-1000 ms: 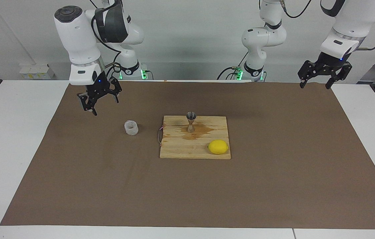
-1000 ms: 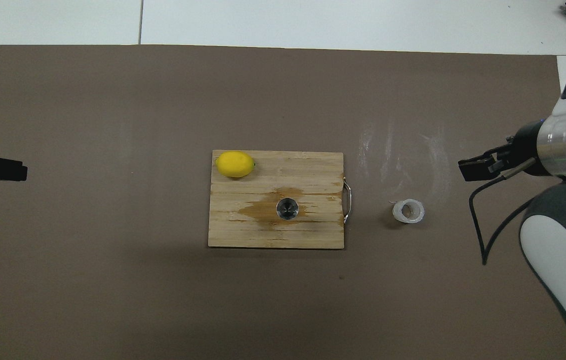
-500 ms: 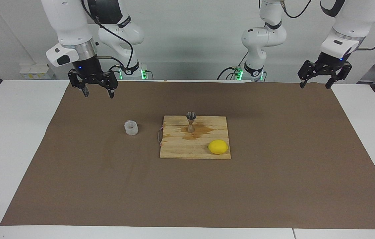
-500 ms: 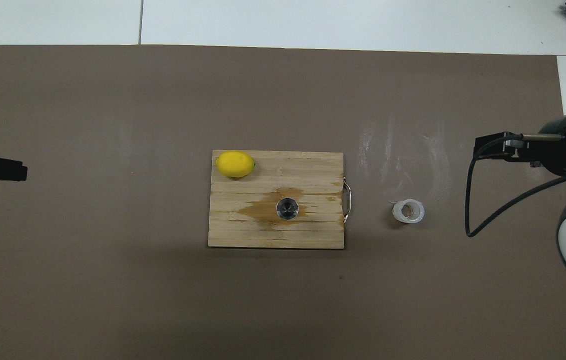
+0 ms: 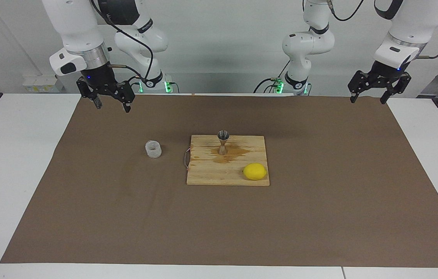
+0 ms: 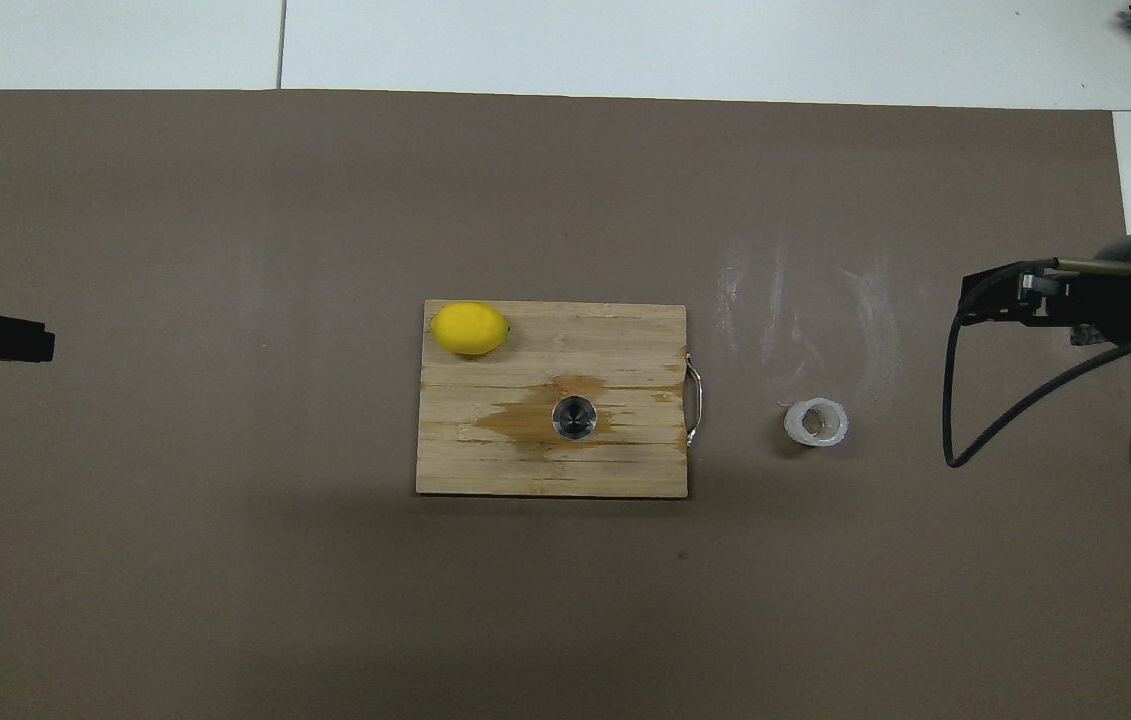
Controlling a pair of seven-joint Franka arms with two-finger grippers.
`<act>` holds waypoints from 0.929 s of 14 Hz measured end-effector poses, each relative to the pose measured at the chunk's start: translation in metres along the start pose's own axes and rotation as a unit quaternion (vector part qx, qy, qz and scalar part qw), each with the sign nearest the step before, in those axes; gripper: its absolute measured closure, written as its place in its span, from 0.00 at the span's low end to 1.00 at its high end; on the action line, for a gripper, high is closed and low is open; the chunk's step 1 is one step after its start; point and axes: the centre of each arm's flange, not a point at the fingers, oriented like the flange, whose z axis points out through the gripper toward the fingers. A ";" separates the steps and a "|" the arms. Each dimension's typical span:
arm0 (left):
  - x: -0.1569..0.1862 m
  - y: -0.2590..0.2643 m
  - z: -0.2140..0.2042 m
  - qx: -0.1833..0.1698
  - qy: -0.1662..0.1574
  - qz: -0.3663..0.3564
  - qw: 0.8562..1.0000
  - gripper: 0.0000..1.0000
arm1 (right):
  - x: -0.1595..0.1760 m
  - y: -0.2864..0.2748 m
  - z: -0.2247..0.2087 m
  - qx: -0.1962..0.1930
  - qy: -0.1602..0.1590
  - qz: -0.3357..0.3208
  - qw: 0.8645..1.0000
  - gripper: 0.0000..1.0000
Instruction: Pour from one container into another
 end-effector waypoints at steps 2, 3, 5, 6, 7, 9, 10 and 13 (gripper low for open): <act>0.000 0.000 0.000 0.000 0.000 0.000 1.000 0.00 | -0.002 0.001 0.004 -0.003 -0.012 -0.002 1.000 0.00; 0.000 0.000 0.000 0.000 0.000 0.000 1.000 0.00 | -0.004 -0.001 0.006 -0.004 -0.016 -0.006 1.000 0.00; 0.000 0.000 0.000 0.000 0.000 0.000 1.000 0.00 | -0.006 -0.001 0.011 -0.006 -0.021 -0.009 1.000 0.00; 0.000 0.000 0.000 0.000 0.000 0.000 1.000 0.00 | -0.007 -0.001 0.013 -0.006 -0.023 -0.009 1.000 0.00; 0.000 0.000 0.000 0.000 0.000 0.000 1.000 0.00 | -0.008 -0.001 0.014 -0.007 -0.024 -0.010 1.000 0.00; 0.000 0.000 0.000 0.000 0.000 0.000 1.000 0.00 | -0.009 -0.001 0.014 -0.007 -0.025 -0.015 1.000 0.00; 0.000 0.000 0.000 0.000 0.000 0.000 1.000 0.00 | -0.010 -0.001 0.014 -0.007 -0.025 -0.021 0.999 0.00; 0.000 0.000 0.000 0.000 0.000 0.000 1.000 0.00 | -0.011 -0.001 0.015 -0.007 -0.027 -0.036 0.999 0.00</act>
